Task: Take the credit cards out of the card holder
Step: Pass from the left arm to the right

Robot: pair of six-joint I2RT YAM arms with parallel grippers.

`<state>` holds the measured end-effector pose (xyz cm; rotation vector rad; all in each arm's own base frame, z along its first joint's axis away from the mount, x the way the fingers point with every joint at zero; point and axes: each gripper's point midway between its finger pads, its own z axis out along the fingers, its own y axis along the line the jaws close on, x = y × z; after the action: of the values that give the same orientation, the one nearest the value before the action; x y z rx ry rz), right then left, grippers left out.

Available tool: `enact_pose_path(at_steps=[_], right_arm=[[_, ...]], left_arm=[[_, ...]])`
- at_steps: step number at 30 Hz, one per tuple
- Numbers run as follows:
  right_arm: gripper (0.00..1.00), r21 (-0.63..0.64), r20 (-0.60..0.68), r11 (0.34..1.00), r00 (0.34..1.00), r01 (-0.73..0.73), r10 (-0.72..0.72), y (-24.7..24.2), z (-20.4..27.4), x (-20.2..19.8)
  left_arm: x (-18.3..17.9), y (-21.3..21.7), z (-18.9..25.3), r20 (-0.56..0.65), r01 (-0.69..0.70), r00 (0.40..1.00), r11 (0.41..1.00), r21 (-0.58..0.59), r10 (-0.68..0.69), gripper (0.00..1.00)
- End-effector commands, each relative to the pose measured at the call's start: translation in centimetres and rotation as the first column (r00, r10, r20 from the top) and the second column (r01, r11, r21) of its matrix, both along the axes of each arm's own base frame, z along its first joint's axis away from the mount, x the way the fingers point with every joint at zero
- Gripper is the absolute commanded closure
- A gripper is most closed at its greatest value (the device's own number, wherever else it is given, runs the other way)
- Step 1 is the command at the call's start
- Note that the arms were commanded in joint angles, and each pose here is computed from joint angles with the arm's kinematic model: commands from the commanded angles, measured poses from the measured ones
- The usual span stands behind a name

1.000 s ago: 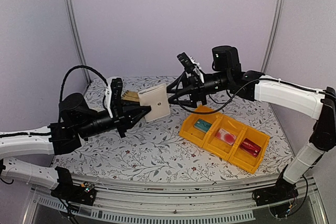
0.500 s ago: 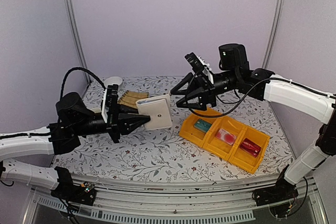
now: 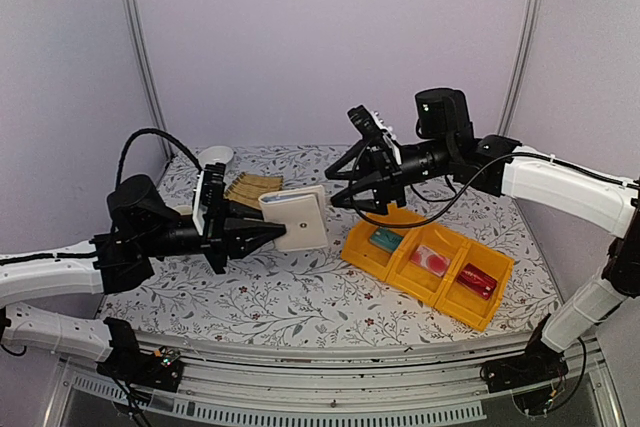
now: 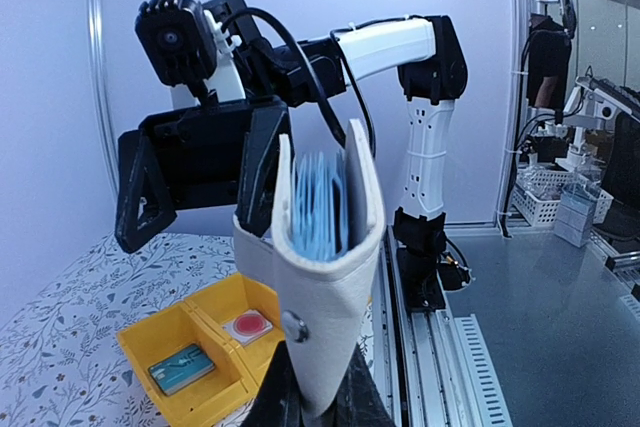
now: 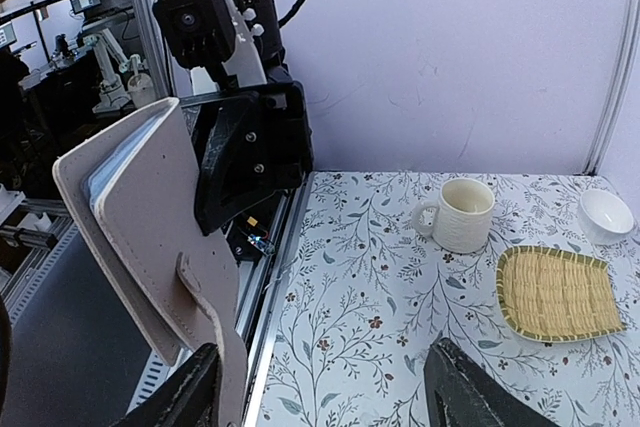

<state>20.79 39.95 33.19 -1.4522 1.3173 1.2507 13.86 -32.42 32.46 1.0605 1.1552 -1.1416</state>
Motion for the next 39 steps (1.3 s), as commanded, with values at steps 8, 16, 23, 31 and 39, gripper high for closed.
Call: enact_pose_path(at_steps=[8,16,23,31,39], right_arm=[[0.59,-0.035,-0.034,0.989,0.989,-0.143,0.142,1.6,-1.4,-3.4],[0.72,-0.007,-0.023,0.984,0.984,-0.177,0.177,1.1,-0.2,-4.3],[0.98,-0.008,-0.028,0.985,0.985,-0.171,0.170,0.9,-0.4,-4.5],[0.99,-0.057,-0.197,0.998,0.980,0.021,-0.032,0.7,-1.6,-0.7],[0.98,-0.080,-0.428,0.982,0.884,0.169,-0.187,0.5,-2.2,2.2]], left_arm=[[0.4,0.1,0.7,0.024,0.002,1.000,1.000,-0.029,-0.001,1.00],[0.7,0.0,0.0,-0.002,0.002,1.000,1.000,-0.016,-0.002,1.00],[1.7,-0.2,-1.1,-0.058,-0.028,0.998,1.000,0.004,0.028,1.00],[10.0,2.2,-5.4,-0.285,-0.416,0.861,0.905,0.085,0.422,0.04],[9.4,2.9,-7.2,-0.254,-0.400,0.877,0.913,0.083,0.407,0.02]])
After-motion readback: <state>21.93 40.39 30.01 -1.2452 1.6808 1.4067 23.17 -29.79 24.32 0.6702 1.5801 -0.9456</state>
